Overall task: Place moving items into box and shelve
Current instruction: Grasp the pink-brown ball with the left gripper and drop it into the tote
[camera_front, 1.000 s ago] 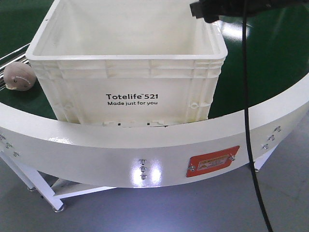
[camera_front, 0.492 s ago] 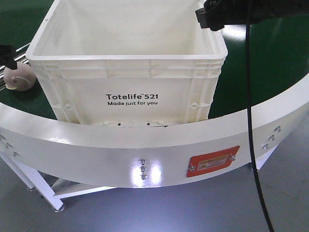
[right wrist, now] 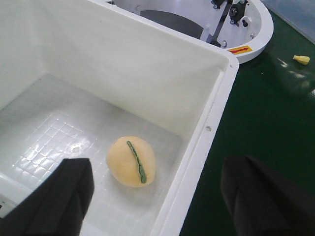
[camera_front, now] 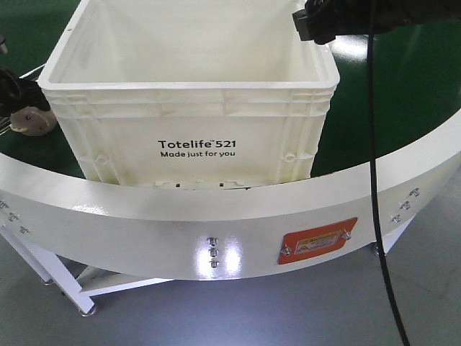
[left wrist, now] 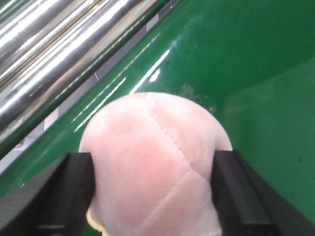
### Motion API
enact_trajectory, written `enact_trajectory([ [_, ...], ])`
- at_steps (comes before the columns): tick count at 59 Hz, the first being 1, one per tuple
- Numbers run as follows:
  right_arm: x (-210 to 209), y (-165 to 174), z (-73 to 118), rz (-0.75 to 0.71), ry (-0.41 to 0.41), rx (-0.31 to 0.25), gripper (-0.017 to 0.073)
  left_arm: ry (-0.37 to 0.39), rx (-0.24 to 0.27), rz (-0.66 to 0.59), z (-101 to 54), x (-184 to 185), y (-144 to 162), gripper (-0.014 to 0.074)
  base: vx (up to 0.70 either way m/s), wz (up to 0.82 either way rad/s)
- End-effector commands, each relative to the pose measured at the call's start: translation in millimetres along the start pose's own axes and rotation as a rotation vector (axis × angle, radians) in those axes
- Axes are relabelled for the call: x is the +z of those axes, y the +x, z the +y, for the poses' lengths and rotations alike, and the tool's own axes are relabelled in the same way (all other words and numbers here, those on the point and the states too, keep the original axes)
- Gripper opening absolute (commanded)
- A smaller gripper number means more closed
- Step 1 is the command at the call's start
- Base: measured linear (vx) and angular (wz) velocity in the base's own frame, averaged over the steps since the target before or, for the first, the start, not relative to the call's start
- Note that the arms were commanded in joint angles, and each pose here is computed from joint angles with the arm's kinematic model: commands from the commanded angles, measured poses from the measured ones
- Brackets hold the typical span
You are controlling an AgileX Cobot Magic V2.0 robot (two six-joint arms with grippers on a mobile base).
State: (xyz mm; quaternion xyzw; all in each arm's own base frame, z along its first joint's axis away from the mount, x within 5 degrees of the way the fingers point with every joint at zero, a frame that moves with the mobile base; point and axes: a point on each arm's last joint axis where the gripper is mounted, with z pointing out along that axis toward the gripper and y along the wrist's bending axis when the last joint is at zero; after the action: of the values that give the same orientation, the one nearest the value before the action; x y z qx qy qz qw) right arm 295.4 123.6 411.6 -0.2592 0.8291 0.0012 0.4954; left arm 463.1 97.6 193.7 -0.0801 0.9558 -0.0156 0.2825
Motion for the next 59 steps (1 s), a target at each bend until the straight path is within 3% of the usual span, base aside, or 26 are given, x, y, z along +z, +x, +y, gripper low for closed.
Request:
enact_trajectory([
  [1, -22, -18, -8.3, -0.145, 0.040, -0.004, 0.0574, -0.009, 0.011, -0.095, -0.4, -26, -18, 0.0443, 0.00, 0.00],
  [13, -22, -18, -8.3, -0.146, 0.041, -0.004, 0.0574, -0.009, 0.017, -0.140, -3.0, -51, -25, 0.0287, 0.00, 0.00],
  [22, -22, -18, -9.6, -0.144, 0.057, -0.026, 0.0574, -0.013, 0.032, -0.277, -9.8, -113, -41, 0.0270, 0.00, 0.00],
  [27, -21, -18, -10.4, -0.144, 0.067, -0.041, 0.0574, -0.005, 0.055, -0.377, -21.9, -161, -47, 0.0271, 0.00, 0.00],
  [35, -20, -18, -10.4, -0.143, 0.070, -0.046, 0.0574, 0.033, 0.142, -0.541, -51.2, -226, -48, 0.0271, 0.00, 0.00],
  [42, -17, -18, -10.0, -0.139, 0.068, -0.047, 0.0574, 0.133, 0.248, -0.629, -91.5, -267, -40, 0.0271, 0.00, 0.00],
  [52, -17, -17, -10.0, -0.137, 0.068, -0.047, 0.0574, 0.298, 0.392, -0.638, -149.1, -277, -27, 0.0277, 0.00, 0.00],
  [59, -17, -17, -9.9, -0.136, 0.067, -0.046, 0.0574, 0.350, 0.442, -0.598, -174.8, -264, -21, 0.0349, 0.00, 0.00],
])
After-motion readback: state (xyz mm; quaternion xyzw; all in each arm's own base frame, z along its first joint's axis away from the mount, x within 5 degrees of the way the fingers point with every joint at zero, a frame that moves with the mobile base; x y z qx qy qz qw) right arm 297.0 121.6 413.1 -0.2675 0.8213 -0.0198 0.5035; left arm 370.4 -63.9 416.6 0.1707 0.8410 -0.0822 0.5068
